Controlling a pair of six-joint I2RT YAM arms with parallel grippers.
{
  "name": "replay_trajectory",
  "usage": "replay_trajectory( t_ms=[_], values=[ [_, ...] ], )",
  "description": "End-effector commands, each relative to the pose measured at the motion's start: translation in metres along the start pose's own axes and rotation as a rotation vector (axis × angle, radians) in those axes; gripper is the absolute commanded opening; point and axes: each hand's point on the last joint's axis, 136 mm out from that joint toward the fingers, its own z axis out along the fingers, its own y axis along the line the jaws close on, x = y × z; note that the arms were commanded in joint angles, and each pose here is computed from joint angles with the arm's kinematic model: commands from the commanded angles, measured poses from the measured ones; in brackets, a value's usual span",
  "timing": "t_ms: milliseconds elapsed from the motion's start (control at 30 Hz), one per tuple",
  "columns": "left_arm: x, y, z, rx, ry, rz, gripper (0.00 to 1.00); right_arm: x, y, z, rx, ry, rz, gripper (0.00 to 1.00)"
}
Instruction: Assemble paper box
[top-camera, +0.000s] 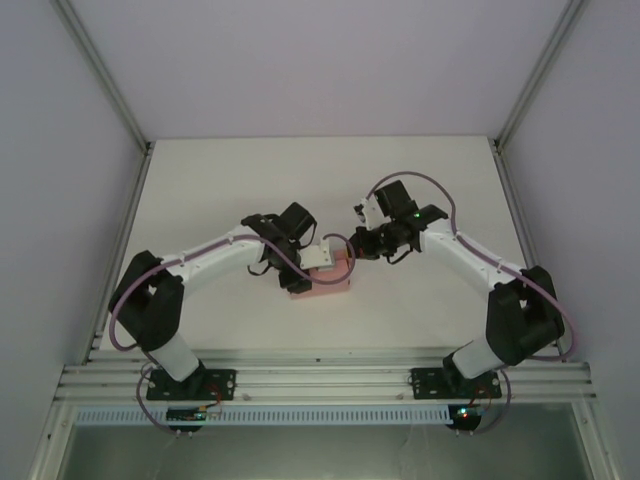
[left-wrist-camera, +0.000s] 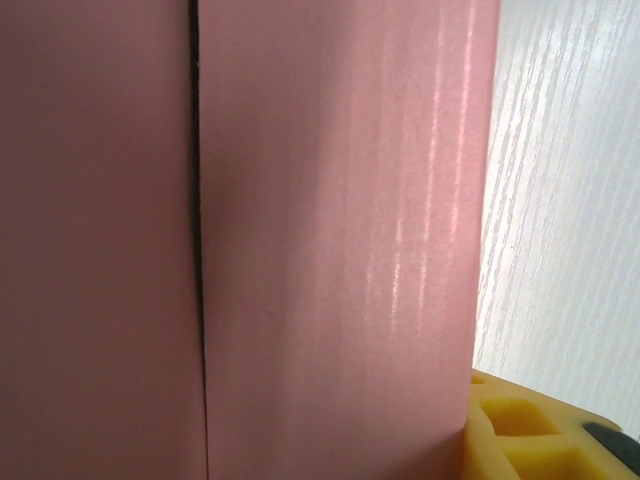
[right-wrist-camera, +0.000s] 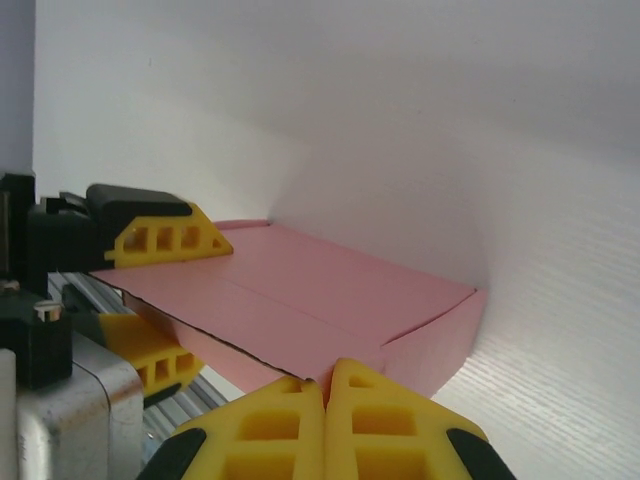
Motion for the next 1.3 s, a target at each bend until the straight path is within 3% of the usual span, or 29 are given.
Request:
replay_trajectory(
  t_ms=[0, 100, 267, 400, 600, 667, 833, 1000, 1133, 1267],
  values=[
    [-0.005, 0.007, 0.008, -0.019, 0.003, -0.02, 0.42, 0.01, 0.036, 0.004, -0.145, 0.041, 0.035, 0.03],
    [-0.005, 0.008, 0.009, -0.018, 0.001, -0.02, 0.43, 0.014, 0.031, 0.011, -0.165, 0.038, 0.065, 0.04],
    [-0.006, 0.007, 0.012, -0.01, 0.003, -0.021, 0.43, 0.011, 0.048, 0.015, -0.367, 0.026, 0.169, 0.06],
    [-0.005, 0.008, 0.012, -0.01, 0.009, -0.019, 0.43, 0.008, 0.055, 0.008, -0.407, 0.033, 0.18, 0.06],
    [-0.004, 0.007, 0.014, -0.006, 0.014, -0.014, 0.44, 0.019, 0.041, 0.005, -0.299, 0.059, 0.143, 0.08],
    [-0.004, 0.007, 0.015, -0.005, 0.014, -0.015, 0.44, 0.022, 0.02, 0.009, -0.199, 0.041, 0.091, 0.09],
    [-0.003, 0.008, 0.016, -0.004, 0.016, -0.015, 0.46, 0.037, -0.006, 0.027, -0.051, -0.015, -0.232, 0.09],
    [-0.005, 0.008, 0.016, -0.007, 0.013, -0.018, 0.47, 0.047, -0.012, 0.039, -0.03, -0.074, -0.359, 0.09],
    [-0.005, 0.009, 0.015, -0.01, 0.014, -0.021, 0.48, 0.056, -0.017, 0.04, 0.074, -0.111, -0.499, 0.08],
    [-0.011, 0.012, 0.011, -0.025, -0.006, -0.029, 0.53, 0.053, -0.024, 0.035, 0.144, -0.152, -0.491, 0.04]
  ],
)
